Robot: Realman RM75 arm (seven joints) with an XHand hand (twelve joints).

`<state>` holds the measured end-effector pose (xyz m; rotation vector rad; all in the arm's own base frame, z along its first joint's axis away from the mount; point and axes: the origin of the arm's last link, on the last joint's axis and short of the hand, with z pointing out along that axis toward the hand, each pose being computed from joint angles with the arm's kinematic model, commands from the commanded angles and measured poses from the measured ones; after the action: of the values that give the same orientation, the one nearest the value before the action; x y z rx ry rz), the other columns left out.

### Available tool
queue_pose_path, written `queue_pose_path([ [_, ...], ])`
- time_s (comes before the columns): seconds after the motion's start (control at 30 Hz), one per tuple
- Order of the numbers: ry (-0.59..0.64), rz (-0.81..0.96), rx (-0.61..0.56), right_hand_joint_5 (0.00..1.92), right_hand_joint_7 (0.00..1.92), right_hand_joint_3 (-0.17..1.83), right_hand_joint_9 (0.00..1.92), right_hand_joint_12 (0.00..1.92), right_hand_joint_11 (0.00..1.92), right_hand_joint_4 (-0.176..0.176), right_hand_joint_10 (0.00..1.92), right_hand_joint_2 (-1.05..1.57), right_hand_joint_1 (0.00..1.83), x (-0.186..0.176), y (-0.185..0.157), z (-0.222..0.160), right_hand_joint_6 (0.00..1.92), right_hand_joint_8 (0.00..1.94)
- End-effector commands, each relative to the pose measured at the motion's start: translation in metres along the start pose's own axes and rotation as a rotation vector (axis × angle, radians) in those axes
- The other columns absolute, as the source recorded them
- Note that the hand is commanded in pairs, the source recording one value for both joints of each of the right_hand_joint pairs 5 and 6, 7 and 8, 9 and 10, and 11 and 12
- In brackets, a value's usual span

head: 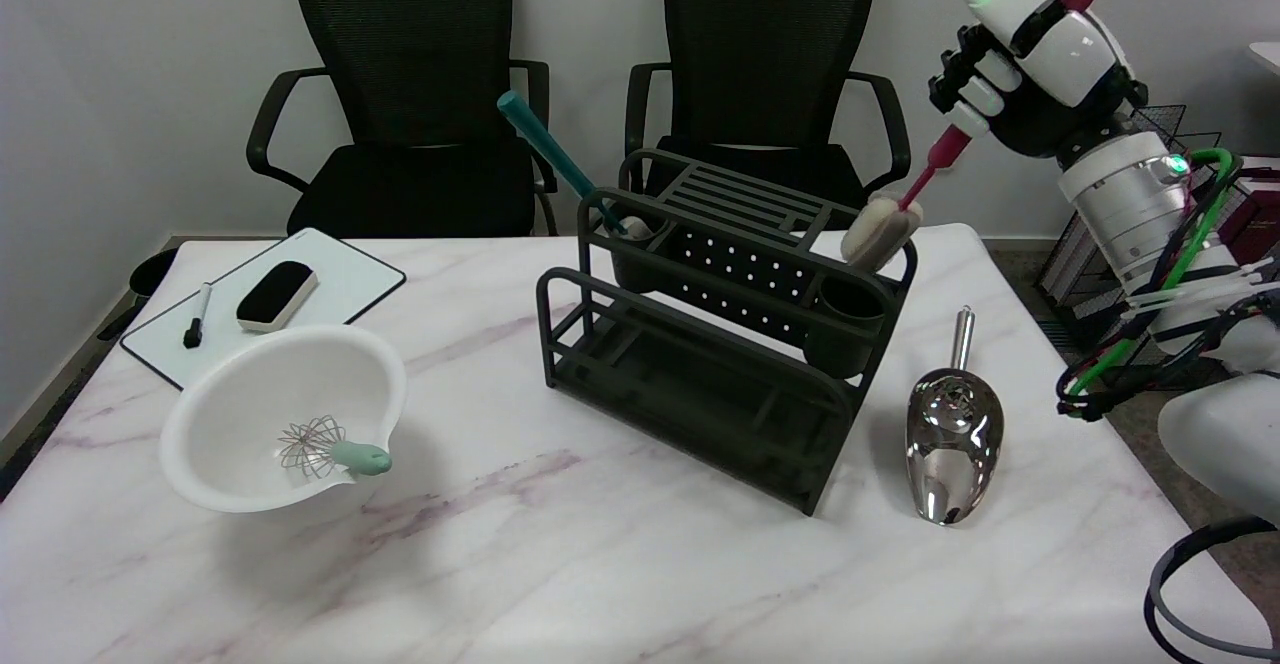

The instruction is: Place the pink sponge bottle brush into the kitchen storage rack.

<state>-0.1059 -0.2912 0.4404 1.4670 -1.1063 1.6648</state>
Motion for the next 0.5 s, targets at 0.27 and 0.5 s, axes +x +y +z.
queue_pose_path([
  [0.27,0.007,0.061,-0.072,1.92,1.92,0.8,1.92,1.92,1.92,0.0,1.92,1.57,0.99,0.008,0.039,-0.013,1.92,1.92],
  [0.5,0.002,0.064,-0.074,1.92,1.92,0.8,1.92,1.92,1.92,0.0,1.92,1.57,0.99,0.009,0.044,-0.014,1.92,1.92],
])
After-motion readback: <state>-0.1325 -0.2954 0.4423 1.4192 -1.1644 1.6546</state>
